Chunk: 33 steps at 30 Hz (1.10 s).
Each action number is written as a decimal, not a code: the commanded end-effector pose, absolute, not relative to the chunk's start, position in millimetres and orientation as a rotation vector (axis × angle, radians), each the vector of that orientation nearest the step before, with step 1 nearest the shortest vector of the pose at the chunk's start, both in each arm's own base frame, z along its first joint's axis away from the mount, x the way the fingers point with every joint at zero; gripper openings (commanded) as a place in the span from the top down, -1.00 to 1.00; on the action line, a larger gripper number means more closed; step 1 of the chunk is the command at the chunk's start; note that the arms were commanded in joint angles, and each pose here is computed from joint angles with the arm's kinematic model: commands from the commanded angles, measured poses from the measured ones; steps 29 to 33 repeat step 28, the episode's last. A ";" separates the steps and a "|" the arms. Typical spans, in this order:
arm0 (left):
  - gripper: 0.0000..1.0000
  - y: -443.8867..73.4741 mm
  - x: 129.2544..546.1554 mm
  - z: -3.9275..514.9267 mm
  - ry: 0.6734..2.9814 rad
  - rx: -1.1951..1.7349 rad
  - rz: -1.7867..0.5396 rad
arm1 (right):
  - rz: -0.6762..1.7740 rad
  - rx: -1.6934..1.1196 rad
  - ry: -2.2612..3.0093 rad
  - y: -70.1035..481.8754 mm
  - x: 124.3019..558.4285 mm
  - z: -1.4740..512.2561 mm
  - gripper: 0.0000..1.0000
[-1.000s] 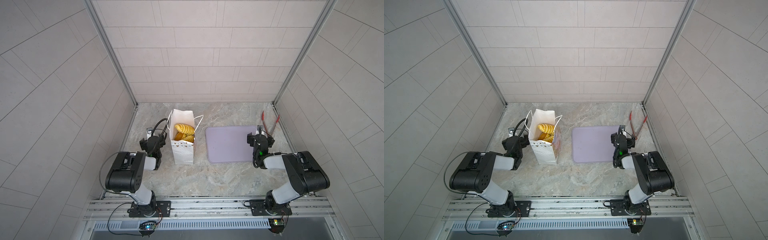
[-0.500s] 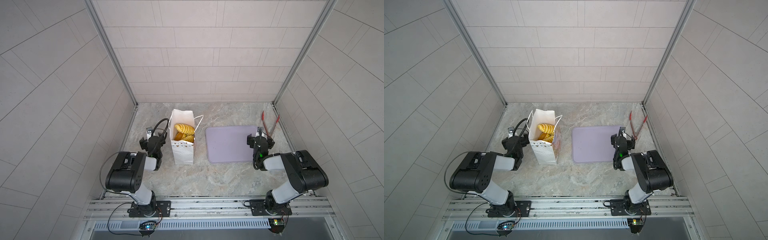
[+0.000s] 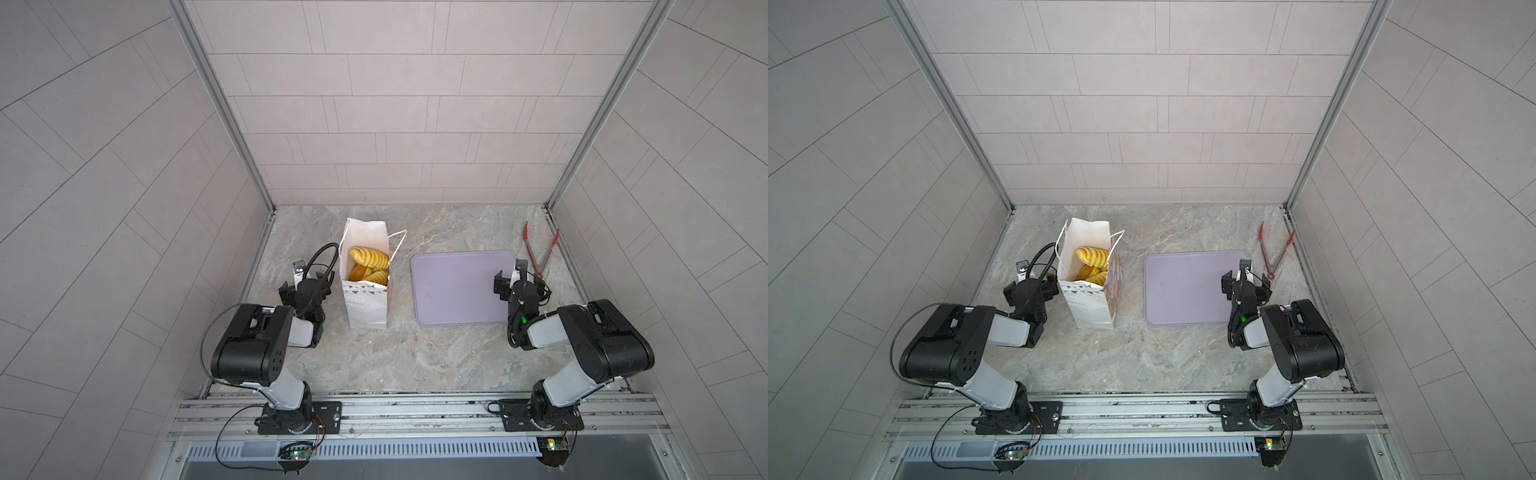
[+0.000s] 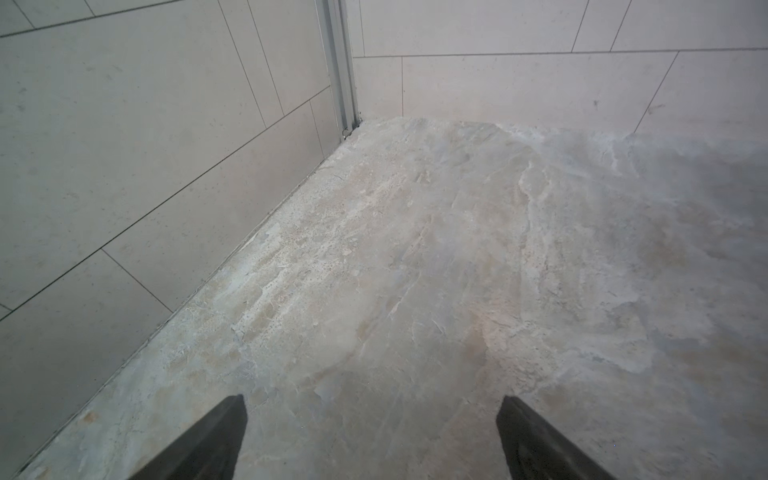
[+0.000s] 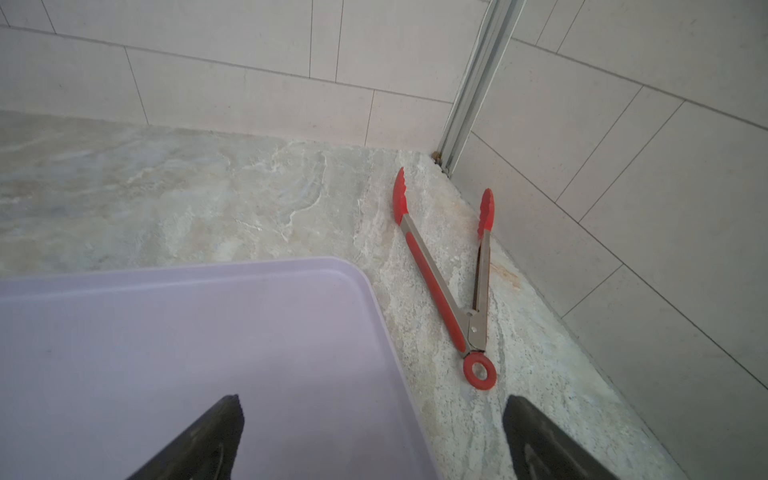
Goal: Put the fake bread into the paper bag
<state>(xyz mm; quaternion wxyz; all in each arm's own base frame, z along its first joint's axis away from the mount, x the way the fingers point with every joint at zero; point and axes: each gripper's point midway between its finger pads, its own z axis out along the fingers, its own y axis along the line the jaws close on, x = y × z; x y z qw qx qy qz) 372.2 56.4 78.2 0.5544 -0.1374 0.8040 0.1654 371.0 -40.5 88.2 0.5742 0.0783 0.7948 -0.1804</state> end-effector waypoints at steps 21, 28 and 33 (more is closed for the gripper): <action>-1.00 51.9 385.1 92.6 1.868 -0.309 0.395 | -0.366 0.117 1.867 -30.2 386.0 95.1 -0.99; -1.00 51.5 385.9 91.8 1.872 -0.307 0.399 | -0.308 0.098 1.890 -29.7 391.2 92.8 -0.99; -1.00 51.5 385.9 91.8 1.872 -0.307 0.399 | -0.308 0.098 1.890 -29.7 391.2 92.8 -0.99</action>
